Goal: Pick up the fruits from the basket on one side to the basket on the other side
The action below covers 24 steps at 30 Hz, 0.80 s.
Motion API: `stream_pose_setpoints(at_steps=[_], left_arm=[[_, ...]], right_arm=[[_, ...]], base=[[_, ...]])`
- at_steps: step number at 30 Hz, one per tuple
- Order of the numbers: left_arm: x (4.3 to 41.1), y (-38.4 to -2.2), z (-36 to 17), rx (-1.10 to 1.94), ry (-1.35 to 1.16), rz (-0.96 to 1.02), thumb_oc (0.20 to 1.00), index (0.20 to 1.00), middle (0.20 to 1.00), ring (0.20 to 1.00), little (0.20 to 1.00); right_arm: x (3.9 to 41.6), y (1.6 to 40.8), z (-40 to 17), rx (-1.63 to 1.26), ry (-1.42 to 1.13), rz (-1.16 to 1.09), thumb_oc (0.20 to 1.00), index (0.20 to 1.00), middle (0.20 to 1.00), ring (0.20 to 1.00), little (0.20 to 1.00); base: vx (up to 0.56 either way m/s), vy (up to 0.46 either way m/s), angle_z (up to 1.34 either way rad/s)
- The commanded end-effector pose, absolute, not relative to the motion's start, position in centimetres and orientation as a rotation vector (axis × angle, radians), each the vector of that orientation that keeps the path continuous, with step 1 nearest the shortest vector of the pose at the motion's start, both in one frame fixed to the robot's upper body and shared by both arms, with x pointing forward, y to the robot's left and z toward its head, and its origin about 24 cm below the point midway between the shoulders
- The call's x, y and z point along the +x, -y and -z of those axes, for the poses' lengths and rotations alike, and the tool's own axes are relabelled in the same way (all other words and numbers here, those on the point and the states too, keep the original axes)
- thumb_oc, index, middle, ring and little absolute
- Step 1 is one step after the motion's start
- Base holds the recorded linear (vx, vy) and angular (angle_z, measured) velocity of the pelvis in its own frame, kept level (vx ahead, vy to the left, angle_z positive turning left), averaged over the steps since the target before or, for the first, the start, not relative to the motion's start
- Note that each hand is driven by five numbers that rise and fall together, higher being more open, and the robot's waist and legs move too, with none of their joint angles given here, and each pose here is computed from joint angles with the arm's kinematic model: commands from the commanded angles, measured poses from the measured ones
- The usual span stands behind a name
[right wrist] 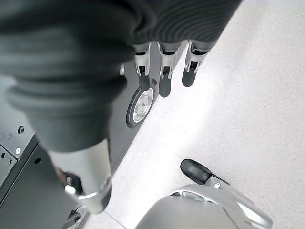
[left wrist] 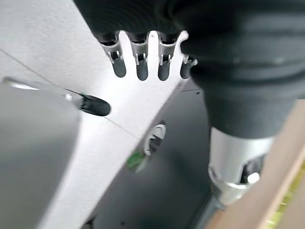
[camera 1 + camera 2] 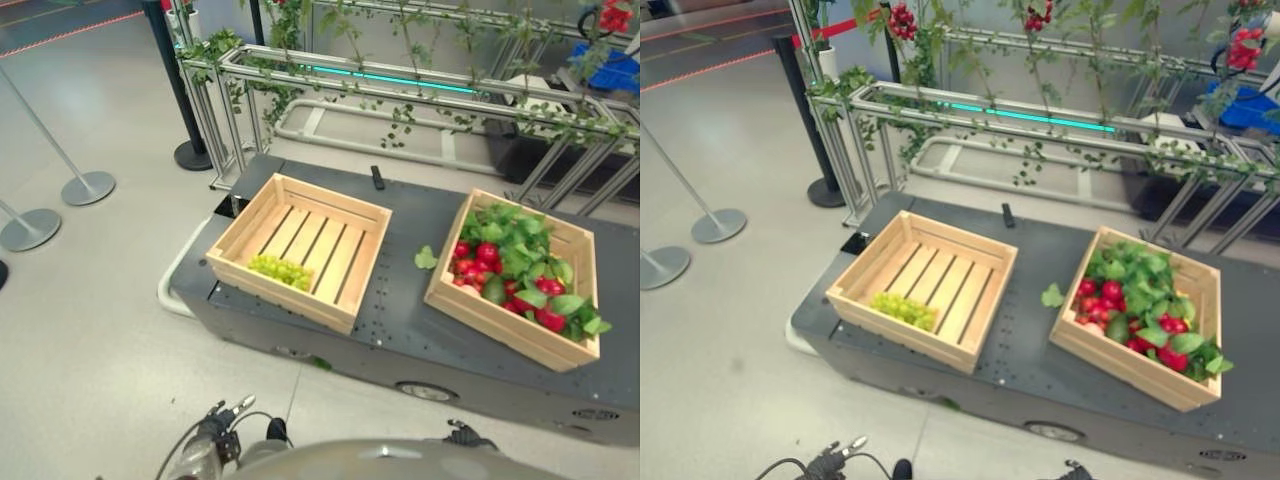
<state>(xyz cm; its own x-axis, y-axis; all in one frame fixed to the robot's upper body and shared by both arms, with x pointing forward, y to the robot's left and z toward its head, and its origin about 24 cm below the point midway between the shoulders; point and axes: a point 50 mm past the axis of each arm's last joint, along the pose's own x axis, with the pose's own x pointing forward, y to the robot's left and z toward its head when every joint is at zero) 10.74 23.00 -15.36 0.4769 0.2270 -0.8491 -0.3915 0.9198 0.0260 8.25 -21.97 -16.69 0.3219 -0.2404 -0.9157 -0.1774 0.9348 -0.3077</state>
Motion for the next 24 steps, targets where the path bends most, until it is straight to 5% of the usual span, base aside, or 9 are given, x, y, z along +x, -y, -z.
stream_pose_setpoints(at_steps=[1,13,24], left_arm=[[13.9,-22.2,14.6,-0.14,-0.933,-0.324,1.0,1.0,1.0,1.0,1.0],[16.3,-21.8,13.1,-0.142,-0.797,-0.334,1.0,1.0,1.0,1.0,1.0],[22.0,-21.0,7.3,-0.223,-0.451,-0.297,1.0,1.0,1.0,1.0,1.0]], right_arm=[[11.1,23.4,15.7,-0.402,-1.155,0.099,1.0,1.0,1.0,1.0,1.0],[13.3,23.4,14.8,-0.396,-1.062,0.129,1.0,1.0,1.0,1.0,1.0],[21.1,23.8,10.0,-0.416,-0.72,0.147,1.0,1.0,1.0,1.0,1.0]], base=[[0.0,0.0,0.0],[-0.02,-0.016,0.0],[-0.13,-0.084,0.0]])
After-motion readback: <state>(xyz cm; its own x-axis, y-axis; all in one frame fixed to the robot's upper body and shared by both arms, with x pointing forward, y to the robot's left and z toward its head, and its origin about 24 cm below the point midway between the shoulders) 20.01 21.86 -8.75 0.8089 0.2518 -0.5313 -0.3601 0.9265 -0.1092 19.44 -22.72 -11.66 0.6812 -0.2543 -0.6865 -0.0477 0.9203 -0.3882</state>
